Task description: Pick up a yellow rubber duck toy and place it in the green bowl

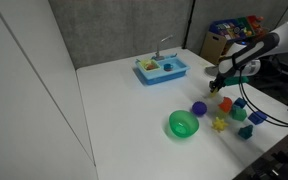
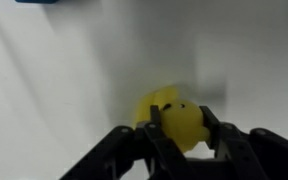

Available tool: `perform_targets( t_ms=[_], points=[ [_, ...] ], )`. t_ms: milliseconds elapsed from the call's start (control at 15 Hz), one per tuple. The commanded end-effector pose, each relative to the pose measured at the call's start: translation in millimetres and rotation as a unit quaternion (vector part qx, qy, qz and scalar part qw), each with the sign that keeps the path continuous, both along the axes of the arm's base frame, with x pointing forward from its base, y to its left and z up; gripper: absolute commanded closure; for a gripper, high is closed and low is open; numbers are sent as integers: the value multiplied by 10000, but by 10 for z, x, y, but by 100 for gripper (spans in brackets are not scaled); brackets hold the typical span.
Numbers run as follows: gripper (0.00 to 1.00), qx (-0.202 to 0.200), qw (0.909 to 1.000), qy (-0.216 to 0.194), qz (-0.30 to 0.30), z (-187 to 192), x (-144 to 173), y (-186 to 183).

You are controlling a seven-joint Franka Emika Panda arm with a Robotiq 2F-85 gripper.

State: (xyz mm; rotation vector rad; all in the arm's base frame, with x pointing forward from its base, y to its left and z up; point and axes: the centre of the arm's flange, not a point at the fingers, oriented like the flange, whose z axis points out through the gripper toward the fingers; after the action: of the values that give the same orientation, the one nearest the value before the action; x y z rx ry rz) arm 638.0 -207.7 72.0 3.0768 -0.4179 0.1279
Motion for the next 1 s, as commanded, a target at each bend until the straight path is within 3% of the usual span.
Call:
perform_targets(
  t_ms=[0,600,933],
  points=[
    [83,-64,9995,-128,267,367,-40,190],
    [83,108,9942,-406,990,1494,-165,974],
    [83,218,9910,-188,1305,1974,-425,1439]
  ],
)
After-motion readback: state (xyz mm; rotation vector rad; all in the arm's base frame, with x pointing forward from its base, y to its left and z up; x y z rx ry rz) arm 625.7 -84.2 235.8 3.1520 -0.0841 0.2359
